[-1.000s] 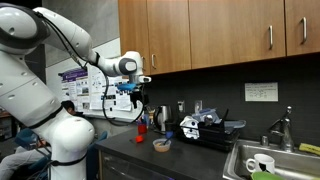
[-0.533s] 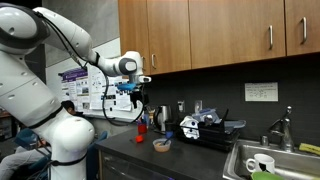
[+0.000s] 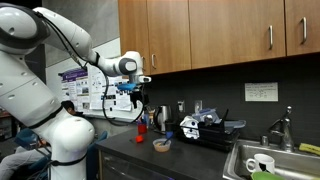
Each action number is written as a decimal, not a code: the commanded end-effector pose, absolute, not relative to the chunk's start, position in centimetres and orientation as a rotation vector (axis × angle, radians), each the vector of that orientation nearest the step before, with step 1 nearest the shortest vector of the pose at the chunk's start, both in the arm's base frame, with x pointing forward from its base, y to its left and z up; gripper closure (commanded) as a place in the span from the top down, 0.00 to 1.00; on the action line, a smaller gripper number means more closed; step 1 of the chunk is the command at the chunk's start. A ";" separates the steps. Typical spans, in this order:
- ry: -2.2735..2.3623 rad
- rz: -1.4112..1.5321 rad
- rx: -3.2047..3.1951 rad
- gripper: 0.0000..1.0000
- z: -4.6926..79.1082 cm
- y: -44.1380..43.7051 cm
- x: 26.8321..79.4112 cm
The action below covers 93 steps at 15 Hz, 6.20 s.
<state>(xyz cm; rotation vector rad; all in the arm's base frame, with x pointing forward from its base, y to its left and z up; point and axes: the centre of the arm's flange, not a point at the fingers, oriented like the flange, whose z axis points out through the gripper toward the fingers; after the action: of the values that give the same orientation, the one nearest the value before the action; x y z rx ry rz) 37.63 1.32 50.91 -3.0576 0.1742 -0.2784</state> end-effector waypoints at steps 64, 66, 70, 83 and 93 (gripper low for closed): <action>0.679 -0.270 -3.128 1.00 36.4 -6.4 45.1; 0.708 -0.263 -3.127 1.00 35.5 -6.6 45.4; 0.763 -0.236 -3.130 1.00 33.7 -7.0 45.8; 0.863 -0.160 -3.107 1.00 31.1 -8.4 45.3; 0.880 -0.155 -3.103 1.00 30.9 -8.5 45.5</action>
<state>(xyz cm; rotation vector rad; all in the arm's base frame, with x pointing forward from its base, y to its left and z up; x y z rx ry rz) 45.51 -8.52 30.90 -3.1026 0.8801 -0.1549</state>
